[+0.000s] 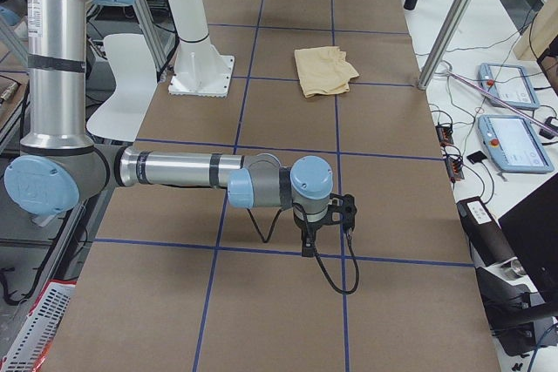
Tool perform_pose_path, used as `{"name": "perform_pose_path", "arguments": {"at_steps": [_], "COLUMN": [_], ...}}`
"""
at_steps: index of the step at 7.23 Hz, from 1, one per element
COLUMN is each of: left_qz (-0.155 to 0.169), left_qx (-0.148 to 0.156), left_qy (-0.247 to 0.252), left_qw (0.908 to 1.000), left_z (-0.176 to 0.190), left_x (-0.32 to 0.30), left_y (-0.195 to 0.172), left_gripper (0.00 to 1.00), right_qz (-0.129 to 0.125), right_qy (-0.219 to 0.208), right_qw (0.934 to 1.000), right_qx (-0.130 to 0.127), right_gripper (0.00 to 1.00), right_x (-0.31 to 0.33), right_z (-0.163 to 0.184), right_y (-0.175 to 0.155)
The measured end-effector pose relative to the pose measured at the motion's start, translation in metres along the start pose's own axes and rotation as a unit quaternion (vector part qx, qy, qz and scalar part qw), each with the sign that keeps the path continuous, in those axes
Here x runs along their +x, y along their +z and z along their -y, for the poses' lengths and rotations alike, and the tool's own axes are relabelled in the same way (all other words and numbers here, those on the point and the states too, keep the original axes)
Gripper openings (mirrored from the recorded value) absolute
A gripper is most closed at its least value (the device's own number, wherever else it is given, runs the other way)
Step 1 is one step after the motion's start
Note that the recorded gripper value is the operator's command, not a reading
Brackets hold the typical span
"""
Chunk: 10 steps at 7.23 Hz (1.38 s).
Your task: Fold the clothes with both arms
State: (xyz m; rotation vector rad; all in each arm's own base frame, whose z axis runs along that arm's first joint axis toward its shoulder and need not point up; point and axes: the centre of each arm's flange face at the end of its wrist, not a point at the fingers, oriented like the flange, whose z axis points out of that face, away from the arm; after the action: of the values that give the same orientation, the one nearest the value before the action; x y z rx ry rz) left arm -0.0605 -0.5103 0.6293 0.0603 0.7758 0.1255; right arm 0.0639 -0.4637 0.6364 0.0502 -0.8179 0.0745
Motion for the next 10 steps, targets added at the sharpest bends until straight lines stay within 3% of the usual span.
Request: {"name": "perform_pose_path", "arguments": {"at_steps": [5, 10], "left_qz": [0.000, 0.000], "left_qx": [0.006, 0.007], "left_qy": [-0.048, -0.052], "left_qw": [0.9988, 0.9986], "left_z": [-0.0062, -0.0060], "left_x": [0.0039, 0.0055], "left_y": [-0.0057, -0.0065], "left_gripper": [1.00, 1.00], "right_qz": [0.005, 0.005], "right_qy": [0.021, 0.024], "right_qw": [0.9998, 0.9997], "right_qx": [0.001, -0.001], "right_gripper": [1.00, 1.00], "right_x": [-0.0052, -0.0029], "right_z": [-0.0024, -0.0028], "right_y": [-0.0038, -0.0016]}}
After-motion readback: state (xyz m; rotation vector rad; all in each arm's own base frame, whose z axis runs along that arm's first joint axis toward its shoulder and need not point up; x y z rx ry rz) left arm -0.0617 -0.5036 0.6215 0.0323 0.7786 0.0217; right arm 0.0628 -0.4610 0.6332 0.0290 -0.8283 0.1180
